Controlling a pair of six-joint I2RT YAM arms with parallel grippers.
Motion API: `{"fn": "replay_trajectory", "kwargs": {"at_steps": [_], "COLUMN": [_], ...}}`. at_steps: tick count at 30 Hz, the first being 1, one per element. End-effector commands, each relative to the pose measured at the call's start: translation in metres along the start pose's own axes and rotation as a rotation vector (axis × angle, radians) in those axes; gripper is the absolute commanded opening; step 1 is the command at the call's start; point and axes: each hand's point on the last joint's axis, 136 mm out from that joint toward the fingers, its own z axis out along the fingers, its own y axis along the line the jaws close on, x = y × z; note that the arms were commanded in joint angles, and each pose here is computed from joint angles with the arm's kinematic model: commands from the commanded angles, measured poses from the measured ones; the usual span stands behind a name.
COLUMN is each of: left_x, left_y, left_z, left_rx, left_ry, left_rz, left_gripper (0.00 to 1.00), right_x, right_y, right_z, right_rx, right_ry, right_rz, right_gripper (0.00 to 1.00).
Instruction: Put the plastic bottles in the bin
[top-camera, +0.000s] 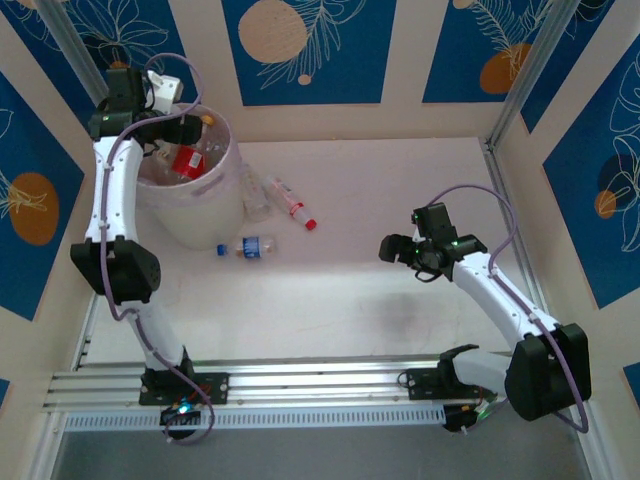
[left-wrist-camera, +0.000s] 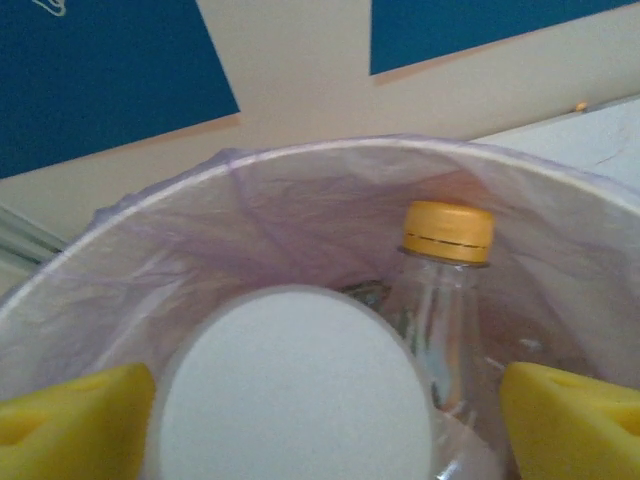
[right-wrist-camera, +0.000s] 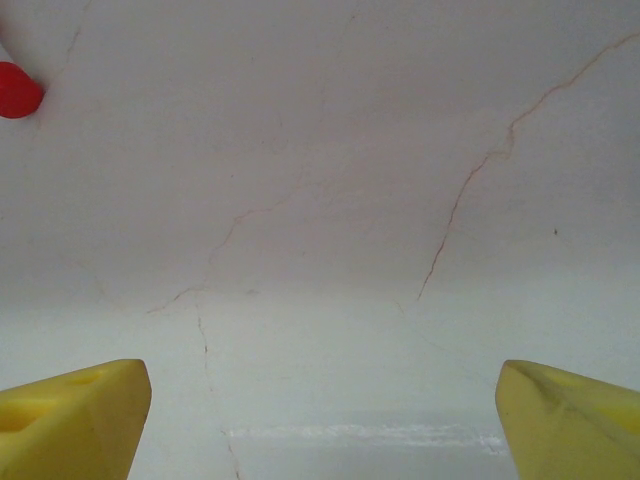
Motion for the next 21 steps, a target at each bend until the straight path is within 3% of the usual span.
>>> {"fn": "replay_trajectory", "kwargs": {"at_steps": [1,8,13,21], "left_x": [-0.014,-0.034,-0.036,-0.028], "left_y": [-0.021,-0.017,-0.015,-0.018], "left_z": [-0.033,-0.063,-0.071,-0.043], "left_rx": [0.079,0.029,0.010,0.060], "left_ry": [-0.060,-0.138,-0.161,-0.163], "left_rz": [-0.035,-0.058,-0.094,-0.176], "left_gripper": [0.96,0.99,0.85,0.63], "right_x": [-0.002,0.000,0.003,0.004], "right_y": [0.005,0.005,0.004,0.005], "right_z": [0.000,0.000,0.001,0.001], "right_rx": [-0.016,-0.013,-0.015,-0.018], "right_ry": [-0.002,-0.001,0.002,0.004], "right_rz": [0.005,0.003,0.012,0.005], "right_gripper": [0.90,0.90,0.90,0.90]}}
